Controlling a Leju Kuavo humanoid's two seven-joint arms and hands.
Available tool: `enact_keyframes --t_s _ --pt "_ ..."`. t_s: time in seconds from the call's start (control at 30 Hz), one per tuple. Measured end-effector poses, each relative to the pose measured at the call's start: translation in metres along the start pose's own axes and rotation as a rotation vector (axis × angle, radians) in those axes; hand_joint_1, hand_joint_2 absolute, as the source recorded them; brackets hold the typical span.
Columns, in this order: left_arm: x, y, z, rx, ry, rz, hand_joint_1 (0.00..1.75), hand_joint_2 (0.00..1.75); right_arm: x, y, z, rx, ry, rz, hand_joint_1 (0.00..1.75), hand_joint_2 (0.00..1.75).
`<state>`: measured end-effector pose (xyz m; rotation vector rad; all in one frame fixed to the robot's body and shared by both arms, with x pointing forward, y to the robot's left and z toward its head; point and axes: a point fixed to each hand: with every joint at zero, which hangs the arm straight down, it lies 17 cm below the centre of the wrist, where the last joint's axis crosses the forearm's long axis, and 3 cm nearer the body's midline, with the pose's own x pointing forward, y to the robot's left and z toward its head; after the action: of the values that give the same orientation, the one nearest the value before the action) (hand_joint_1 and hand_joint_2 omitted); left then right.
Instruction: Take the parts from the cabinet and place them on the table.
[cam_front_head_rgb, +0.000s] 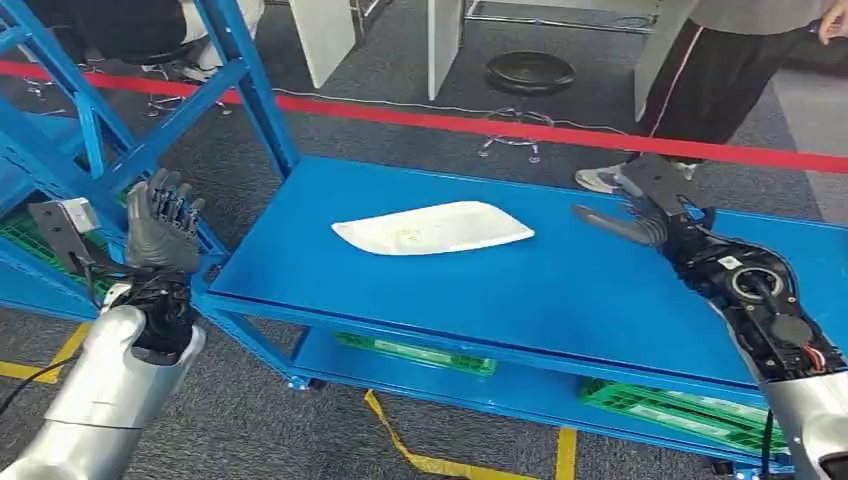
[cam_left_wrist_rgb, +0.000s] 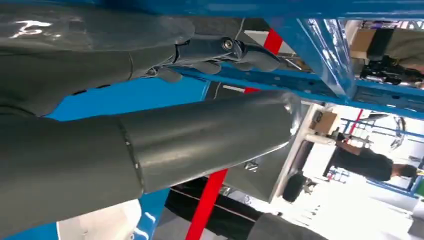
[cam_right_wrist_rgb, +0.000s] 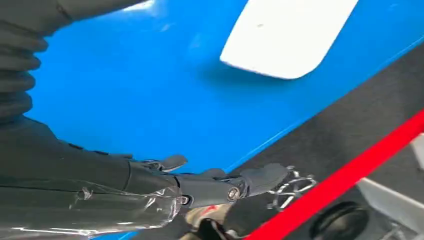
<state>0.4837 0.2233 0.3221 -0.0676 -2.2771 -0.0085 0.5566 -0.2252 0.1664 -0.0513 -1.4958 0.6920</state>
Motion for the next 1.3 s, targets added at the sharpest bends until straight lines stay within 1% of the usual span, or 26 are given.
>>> enact_keyframes --t_s 0.1,0.3,0.53,0.73,0.9,1.0,1.13,1.3 --pt "0.0 0.0 0.0 0.001 0.001 0.002 0.0 0.0 -0.01 -0.005 -0.004 0.021 0.031 0.059 0.0 1.75" --pt "-0.001 0.004 0.0 0.016 0.007 -0.001 0.0 0.0 -0.014 -0.036 -0.017 0.021 0.049 0.186 0.0 1.75" --pt "-0.002 0.008 0.0 0.03 0.014 0.008 0.0 0.0 -0.012 -0.052 -0.029 0.061 0.048 0.455 0.0 1.75" --pt "0.0 0.008 -0.001 0.035 0.006 0.017 0.0 0.0 -0.02 -0.039 -0.034 0.127 0.063 0.608 0.0 1.75" --pt "0.005 0.007 -0.006 0.032 -0.016 0.023 0.0 0.0 -0.023 -0.013 -0.039 0.207 0.046 0.712 0.0 1.75" --pt "0.008 0.007 -0.008 0.033 -0.027 0.025 0.0 0.0 -0.021 0.004 -0.043 0.233 0.02 0.765 0.0 1.75" --pt "0.009 0.007 -0.01 0.034 -0.032 0.027 0.0 0.0 -0.02 0.02 -0.046 0.259 0.006 0.789 0.0 1.75" --pt "0.01 0.007 -0.01 0.034 -0.034 0.028 0.0 0.0 -0.022 0.027 -0.047 0.278 0.01 0.801 0.0 1.75"
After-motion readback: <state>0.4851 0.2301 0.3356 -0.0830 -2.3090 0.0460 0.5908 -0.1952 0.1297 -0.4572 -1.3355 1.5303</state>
